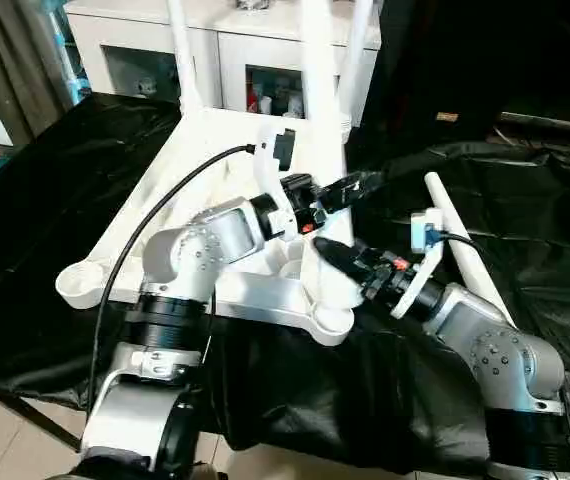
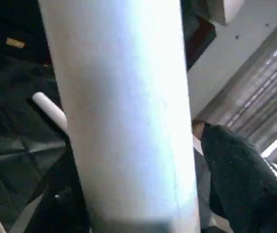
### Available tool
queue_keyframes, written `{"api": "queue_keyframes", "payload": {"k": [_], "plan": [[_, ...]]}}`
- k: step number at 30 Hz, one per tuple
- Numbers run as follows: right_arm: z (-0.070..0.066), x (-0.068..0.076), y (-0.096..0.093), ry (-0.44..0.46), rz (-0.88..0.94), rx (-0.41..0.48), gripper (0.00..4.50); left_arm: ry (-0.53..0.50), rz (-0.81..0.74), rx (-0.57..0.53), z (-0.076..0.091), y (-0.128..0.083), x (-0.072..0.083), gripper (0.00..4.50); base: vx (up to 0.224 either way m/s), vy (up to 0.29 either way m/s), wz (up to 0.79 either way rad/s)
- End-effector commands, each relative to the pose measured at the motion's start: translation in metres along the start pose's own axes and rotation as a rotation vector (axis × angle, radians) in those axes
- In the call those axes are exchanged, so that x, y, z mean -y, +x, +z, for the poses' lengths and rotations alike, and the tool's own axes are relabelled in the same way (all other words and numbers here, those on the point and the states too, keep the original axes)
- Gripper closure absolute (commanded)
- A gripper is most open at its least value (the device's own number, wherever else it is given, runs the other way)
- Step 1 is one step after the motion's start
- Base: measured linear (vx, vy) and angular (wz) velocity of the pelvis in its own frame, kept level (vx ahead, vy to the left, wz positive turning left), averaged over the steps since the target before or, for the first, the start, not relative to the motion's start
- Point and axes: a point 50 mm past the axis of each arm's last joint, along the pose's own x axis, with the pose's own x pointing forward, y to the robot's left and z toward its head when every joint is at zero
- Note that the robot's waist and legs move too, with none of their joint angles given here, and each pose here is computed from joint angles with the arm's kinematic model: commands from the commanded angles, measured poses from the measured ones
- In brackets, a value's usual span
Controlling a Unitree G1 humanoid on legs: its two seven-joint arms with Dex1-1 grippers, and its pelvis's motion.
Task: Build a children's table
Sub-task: Pick table leg
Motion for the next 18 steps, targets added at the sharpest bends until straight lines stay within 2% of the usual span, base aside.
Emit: {"api": "queue_keyframes", "payload": {"k": [1, 7, 14, 18], "plan": [[0.001, -0.004, 0.0, -0.008, 0.024, -0.008, 2.56, -0.001, -0.092, 0.012, 0.005, 0.002, 0.011, 1.54, 0.0, 0.0, 0.0], [0.0, -0.008, -0.004, 0.003, 0.087, -0.036, 2.56, -0.018, -0.323, 0.042, 0.01, -0.011, 0.024, 1.99, 0.0, 0.0, 0.0], [0.0, -0.011, -0.006, 0.006, 0.134, -0.063, 2.57, -0.01, -0.443, -0.024, 0.004, -0.018, 0.028, 2.52, 0.0, 0.0, 0.0], [-0.002, -0.015, -0.008, 0.01, 0.161, -0.079, 2.57, -0.038, -0.547, -0.002, 0.008, -0.023, 0.032, 2.55, 0.0, 0.0, 0.0]]}}
